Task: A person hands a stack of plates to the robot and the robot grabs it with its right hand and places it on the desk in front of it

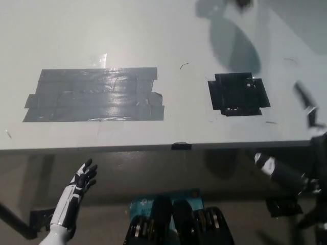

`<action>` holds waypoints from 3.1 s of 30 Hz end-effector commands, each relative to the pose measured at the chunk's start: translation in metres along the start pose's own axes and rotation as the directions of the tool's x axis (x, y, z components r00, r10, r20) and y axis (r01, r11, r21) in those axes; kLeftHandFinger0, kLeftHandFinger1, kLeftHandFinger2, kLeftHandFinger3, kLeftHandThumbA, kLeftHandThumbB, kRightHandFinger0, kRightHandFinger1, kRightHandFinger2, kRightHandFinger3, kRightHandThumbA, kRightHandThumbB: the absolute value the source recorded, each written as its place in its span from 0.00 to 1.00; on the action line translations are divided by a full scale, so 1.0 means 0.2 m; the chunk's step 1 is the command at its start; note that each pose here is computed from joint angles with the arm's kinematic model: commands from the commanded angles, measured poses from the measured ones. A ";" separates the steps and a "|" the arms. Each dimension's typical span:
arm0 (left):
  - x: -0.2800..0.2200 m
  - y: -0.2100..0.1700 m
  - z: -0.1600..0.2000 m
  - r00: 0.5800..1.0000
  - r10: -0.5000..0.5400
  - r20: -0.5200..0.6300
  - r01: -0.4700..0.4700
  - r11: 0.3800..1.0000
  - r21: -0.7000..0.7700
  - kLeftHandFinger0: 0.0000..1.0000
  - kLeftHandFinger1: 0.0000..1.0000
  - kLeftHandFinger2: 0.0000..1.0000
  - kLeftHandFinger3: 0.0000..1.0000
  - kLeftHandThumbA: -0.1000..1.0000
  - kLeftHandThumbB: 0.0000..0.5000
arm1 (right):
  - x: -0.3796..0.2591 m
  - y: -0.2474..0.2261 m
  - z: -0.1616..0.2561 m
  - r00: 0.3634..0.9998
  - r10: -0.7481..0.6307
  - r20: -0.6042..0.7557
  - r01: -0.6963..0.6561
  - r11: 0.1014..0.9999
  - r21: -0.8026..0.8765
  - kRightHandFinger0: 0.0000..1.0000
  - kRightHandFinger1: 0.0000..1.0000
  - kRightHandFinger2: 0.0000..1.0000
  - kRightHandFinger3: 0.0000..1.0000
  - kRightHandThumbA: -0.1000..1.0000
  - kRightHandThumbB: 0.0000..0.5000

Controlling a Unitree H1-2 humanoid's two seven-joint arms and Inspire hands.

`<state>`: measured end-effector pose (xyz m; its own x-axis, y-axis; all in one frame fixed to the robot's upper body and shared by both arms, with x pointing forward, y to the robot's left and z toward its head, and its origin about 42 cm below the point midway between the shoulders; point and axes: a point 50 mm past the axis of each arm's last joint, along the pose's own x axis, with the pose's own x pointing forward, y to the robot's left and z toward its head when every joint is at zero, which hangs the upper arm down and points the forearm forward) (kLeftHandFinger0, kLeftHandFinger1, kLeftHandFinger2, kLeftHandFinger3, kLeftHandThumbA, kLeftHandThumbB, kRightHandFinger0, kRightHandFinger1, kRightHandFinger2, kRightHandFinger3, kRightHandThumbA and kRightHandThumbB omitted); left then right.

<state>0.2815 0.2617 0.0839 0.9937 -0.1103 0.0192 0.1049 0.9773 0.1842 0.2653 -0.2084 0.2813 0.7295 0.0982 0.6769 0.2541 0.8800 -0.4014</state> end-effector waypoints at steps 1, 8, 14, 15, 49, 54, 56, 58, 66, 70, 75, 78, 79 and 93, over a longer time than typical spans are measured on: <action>-0.04 -0.02 0.02 0.999 -0.012 0.045 0.011 1.000 0.015 1.00 1.00 1.00 1.00 1.00 0.45 | 0.17 -0.09 0.18 0.982 -0.103 0.160 0.121 0.987 -0.108 1.00 1.00 1.00 1.00 1.00 0.68; -0.05 -0.01 0.03 0.999 -0.011 0.046 0.010 1.000 0.016 1.00 1.00 1.00 1.00 1.00 0.44 | 0.44 -0.09 0.17 0.977 -0.096 0.192 0.127 0.980 -0.155 1.00 1.00 1.00 1.00 1.00 0.65; -0.04 -0.01 0.04 0.999 -0.013 0.048 0.013 1.000 0.004 1.00 1.00 1.00 1.00 1.00 0.44 | 0.64 0.00 0.05 0.988 -0.022 0.150 0.051 0.980 -0.191 1.00 1.00 1.00 1.00 1.00 0.67; -0.03 -0.01 0.04 0.999 -0.012 0.049 0.012 1.000 0.005 1.00 1.00 1.00 1.00 1.00 0.43 | 0.67 0.02 0.04 0.990 -0.010 0.141 0.038 0.979 -0.200 1.00 1.00 1.00 1.00 1.00 0.71; 0.05 0.03 0.08 0.995 -0.012 0.095 0.008 0.999 0.042 1.00 1.00 1.00 1.00 1.00 0.48 | 1.10 0.31 -0.39 0.939 0.238 -0.249 -0.339 0.766 -0.546 1.00 1.00 1.00 1.00 0.93 1.00; 0.07 0.03 0.11 0.995 -0.016 0.101 0.013 0.999 0.040 1.00 1.00 1.00 1.00 1.00 0.45 | 1.07 0.37 -0.38 0.904 0.313 -0.292 -0.427 0.710 -0.560 1.00 1.00 1.00 1.00 0.70 1.00; 0.07 0.03 0.11 0.995 -0.016 0.103 0.012 0.999 0.037 1.00 1.00 1.00 1.00 1.00 0.43 | 1.07 0.38 -0.37 0.886 0.351 -0.304 -0.464 0.701 -0.541 1.00 1.00 1.00 1.00 0.72 1.00; 0.08 0.03 0.12 0.994 -0.017 0.106 0.013 0.999 0.041 1.00 1.00 1.00 1.00 1.00 0.41 | 1.07 0.39 -0.34 0.875 0.377 -0.302 -0.483 0.693 -0.535 1.00 1.00 1.00 1.00 0.72 1.00; 0.08 0.04 0.13 0.994 -0.021 0.110 0.017 0.999 0.037 1.00 1.00 1.00 1.00 1.00 0.38 | 1.10 0.40 -0.35 0.907 0.302 -0.294 -0.421 0.680 -0.600 0.67 0.69 0.83 0.94 0.31 0.76; 0.09 0.04 0.14 0.993 -0.026 0.115 0.021 0.999 0.042 1.00 1.00 1.00 1.00 1.00 0.36 | 1.09 0.37 -0.48 0.949 0.177 -0.260 -0.307 0.700 -0.645 0.00 0.18 0.56 0.44 0.00 0.40; 0.10 0.05 0.14 0.992 -0.030 0.119 0.025 0.999 0.046 1.00 1.00 1.00 1.00 1.00 0.36 | 1.06 0.34 -0.56 0.976 0.088 -0.200 -0.198 0.747 -0.635 0.00 0.50 0.89 0.90 0.00 0.32; 0.10 0.05 0.14 0.993 -0.028 0.117 0.022 0.999 0.045 1.00 1.00 1.00 1.00 1.00 0.36 | 1.06 0.32 -0.55 0.986 0.067 -0.156 -0.152 0.756 -0.637 0.00 0.51 0.91 0.96 0.00 0.26; 0.10 0.04 0.14 0.993 -0.027 0.116 0.022 0.999 0.048 1.00 1.00 1.00 1.00 1.00 0.35 | 1.07 0.31 -0.55 0.992 0.048 -0.117 -0.113 0.762 -0.638 0.00 0.50 0.90 0.95 0.00 0.23; 0.12 0.05 0.15 0.992 -0.039 0.117 0.033 0.998 0.052 1.00 1.00 1.00 1.00 1.00 0.34 | 1.13 0.08 -0.25 0.970 -0.108 0.216 0.218 0.776 -0.592 0.00 0.49 0.90 0.93 0.00 0.37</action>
<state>0.2959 0.2579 0.0974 0.9892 -0.1287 0.0695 0.1122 0.9725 0.2042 0.4941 -0.1851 0.2976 0.8898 0.0802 0.4493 0.3919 0.3703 -0.8422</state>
